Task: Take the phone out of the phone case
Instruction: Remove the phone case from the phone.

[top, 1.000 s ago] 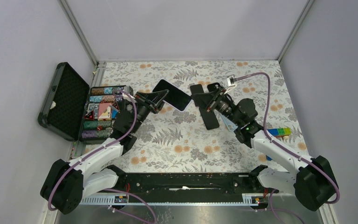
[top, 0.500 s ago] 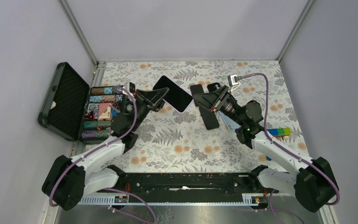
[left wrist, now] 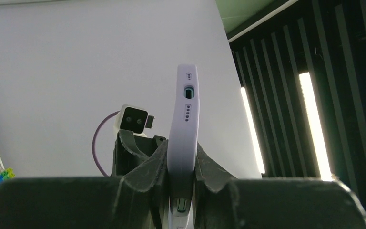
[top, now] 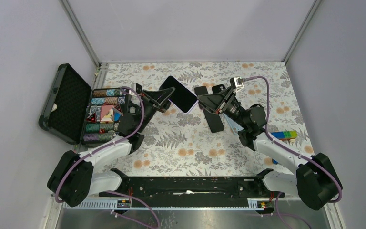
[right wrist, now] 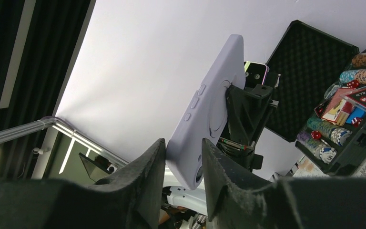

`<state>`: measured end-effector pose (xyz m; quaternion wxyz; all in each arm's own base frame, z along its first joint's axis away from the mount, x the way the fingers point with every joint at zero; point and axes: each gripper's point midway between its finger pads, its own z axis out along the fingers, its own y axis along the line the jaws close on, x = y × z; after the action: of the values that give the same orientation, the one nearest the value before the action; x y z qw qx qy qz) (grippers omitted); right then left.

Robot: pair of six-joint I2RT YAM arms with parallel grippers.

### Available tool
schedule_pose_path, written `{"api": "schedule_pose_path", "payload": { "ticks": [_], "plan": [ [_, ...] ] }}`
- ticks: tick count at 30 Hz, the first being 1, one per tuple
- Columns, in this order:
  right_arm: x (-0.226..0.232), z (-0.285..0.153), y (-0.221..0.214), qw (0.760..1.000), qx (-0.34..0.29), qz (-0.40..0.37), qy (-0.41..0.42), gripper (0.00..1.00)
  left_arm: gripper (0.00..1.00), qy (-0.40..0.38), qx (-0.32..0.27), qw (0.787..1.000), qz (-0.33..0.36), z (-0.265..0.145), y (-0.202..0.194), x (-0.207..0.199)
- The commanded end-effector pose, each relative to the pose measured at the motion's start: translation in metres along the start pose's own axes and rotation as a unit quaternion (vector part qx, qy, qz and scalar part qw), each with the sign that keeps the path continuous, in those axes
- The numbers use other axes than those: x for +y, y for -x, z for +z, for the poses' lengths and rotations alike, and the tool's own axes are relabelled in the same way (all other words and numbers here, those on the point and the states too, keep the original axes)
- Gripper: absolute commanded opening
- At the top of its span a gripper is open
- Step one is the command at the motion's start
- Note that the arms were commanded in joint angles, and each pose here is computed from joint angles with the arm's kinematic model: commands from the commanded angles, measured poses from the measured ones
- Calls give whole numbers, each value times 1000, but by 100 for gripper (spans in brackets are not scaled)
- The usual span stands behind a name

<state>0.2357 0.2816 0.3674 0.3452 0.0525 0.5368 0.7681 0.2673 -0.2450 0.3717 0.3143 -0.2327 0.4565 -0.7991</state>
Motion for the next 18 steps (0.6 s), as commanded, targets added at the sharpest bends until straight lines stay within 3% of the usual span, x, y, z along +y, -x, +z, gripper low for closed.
{"api": "schedule_pose_path", "payload": {
  "ticks": [1, 8, 18],
  "plan": [
    [-19, -2, -14, 999, 39, 8, -28, 35, 0, -144, -16, 989, -29, -1, 2, -82],
    [1, 3, -13, 998, 40, 45, 24, 0, 0, -127, -14, 991, -41, 7, 2, -72],
    [-1, 4, -10, 983, 34, 180, 27, 0, 0, -158, 37, 986, -38, 20, -18, -86]
  ]
}}
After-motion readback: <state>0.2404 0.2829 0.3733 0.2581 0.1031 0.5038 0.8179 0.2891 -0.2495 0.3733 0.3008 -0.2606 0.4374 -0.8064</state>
